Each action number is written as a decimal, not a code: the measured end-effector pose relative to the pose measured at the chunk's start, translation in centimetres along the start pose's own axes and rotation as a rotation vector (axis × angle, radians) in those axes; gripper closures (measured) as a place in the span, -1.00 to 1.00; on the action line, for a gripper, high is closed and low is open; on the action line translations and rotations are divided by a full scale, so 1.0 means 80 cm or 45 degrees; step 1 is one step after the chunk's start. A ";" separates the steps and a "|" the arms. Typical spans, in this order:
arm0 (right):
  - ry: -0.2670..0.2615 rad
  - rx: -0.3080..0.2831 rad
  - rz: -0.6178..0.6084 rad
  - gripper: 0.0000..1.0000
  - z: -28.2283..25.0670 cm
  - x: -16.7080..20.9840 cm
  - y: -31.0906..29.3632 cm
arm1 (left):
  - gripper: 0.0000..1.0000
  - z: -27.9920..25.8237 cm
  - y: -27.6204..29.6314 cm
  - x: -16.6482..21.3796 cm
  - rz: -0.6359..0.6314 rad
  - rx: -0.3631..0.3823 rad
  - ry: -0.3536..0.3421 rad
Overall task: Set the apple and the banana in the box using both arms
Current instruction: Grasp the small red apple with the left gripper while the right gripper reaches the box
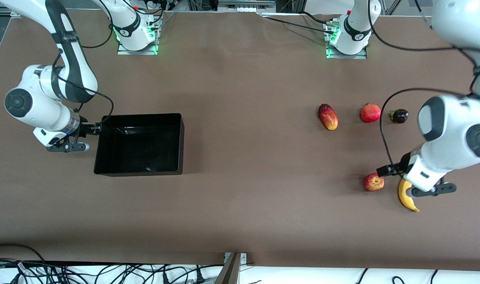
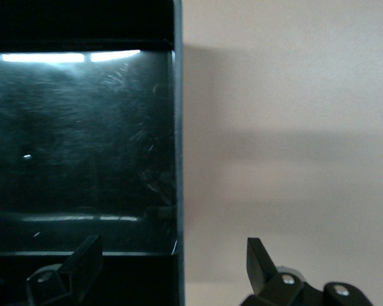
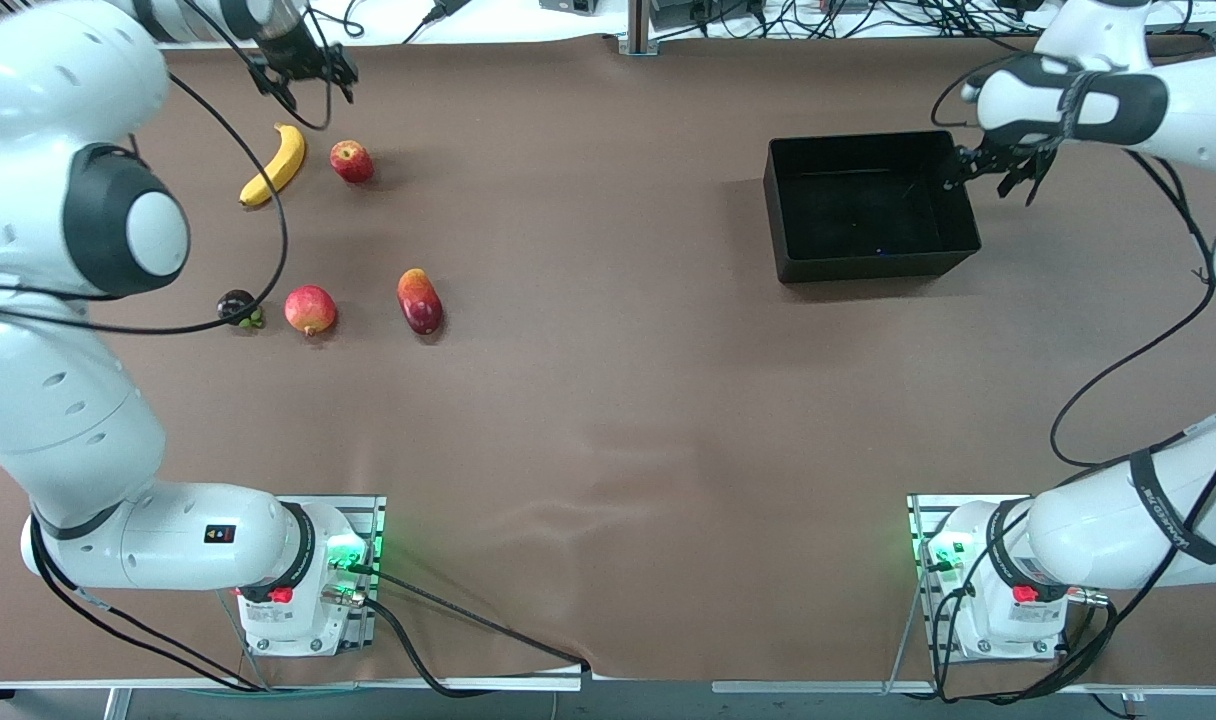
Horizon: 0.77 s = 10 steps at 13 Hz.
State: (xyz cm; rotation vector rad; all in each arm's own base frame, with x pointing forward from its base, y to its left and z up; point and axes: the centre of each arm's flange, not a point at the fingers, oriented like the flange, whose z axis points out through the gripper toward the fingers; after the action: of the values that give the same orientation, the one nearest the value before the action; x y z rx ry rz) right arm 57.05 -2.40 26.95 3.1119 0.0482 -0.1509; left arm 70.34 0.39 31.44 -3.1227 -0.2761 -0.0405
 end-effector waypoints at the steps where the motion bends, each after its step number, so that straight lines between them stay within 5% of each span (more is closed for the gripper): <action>1: -0.004 -0.003 0.006 -0.99 0.014 0.002 0.004 | -1.00 0.033 -0.005 0.002 -0.008 -0.004 0.029; 4: -0.027 -0.006 0.017 -0.72 0.042 0.003 0.015 | -1.00 0.108 -0.010 -0.013 -0.013 -0.019 0.115; 10: -0.045 -0.002 0.001 0.69 0.033 0.006 0.016 | -0.90 0.147 -0.010 -0.033 -0.062 -0.038 0.181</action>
State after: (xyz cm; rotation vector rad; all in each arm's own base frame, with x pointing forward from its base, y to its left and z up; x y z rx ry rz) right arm 57.33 -3.74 24.31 3.1069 0.0459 -0.2056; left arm 67.88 0.82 19.60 -3.1218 -0.3514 -0.2684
